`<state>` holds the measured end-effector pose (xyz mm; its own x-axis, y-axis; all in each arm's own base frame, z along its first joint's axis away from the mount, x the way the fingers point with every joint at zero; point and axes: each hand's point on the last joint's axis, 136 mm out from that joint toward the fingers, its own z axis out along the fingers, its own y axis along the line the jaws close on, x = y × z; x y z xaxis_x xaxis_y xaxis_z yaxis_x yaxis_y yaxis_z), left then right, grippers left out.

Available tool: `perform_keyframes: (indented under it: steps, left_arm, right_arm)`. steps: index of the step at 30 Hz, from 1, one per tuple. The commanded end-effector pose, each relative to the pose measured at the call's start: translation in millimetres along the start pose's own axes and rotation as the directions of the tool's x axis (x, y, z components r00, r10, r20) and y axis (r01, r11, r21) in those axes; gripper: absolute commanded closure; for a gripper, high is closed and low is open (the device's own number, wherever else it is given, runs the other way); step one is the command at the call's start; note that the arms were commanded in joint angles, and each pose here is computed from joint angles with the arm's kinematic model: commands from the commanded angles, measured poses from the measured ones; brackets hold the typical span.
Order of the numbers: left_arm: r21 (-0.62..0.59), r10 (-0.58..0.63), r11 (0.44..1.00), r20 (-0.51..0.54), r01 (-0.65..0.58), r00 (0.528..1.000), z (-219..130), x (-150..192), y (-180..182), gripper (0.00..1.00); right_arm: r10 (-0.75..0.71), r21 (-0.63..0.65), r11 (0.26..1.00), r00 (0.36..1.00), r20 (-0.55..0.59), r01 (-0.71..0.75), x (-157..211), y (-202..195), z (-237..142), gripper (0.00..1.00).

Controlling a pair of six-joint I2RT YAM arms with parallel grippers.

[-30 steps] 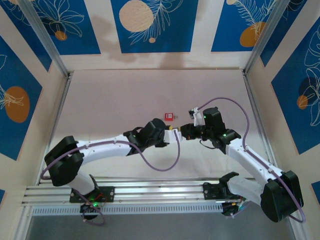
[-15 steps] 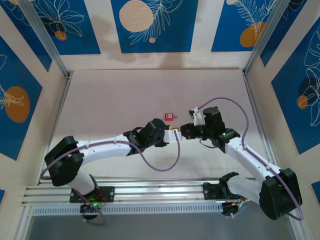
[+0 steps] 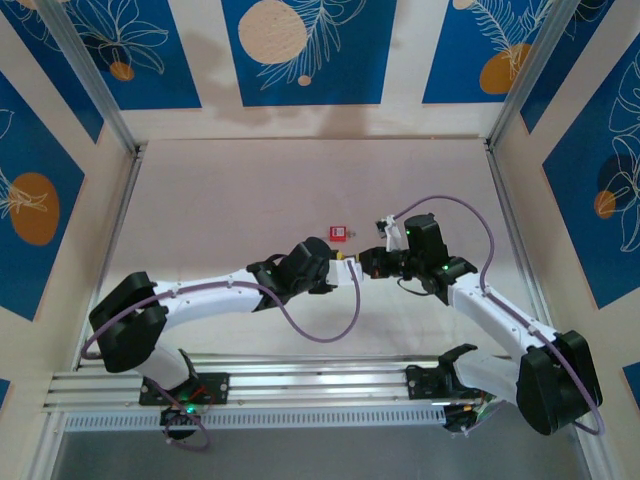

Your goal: Unlock with the key

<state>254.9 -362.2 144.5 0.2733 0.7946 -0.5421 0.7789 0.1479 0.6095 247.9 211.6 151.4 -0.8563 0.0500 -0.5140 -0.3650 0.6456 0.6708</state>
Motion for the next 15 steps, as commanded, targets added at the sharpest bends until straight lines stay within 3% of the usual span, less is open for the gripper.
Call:
perform_keyframes:
  steps: [1,15]
  left_arm:
    - [-0.012,0.010,1.000,0.080,-0.009,0.997,-3.5,-26.4,2.9,0.81]
    - [-0.011,0.027,1.000,0.083,-0.026,0.996,-4.2,-29.0,-1.0,0.82]
  right_arm:
    - [0.012,-0.023,1.000,1.000,-0.017,-0.012,2.9,1.4,2.6,1.00]
    - [0.042,-0.014,0.999,0.999,-0.031,-0.042,4.5,-3.7,4.0,1.00]
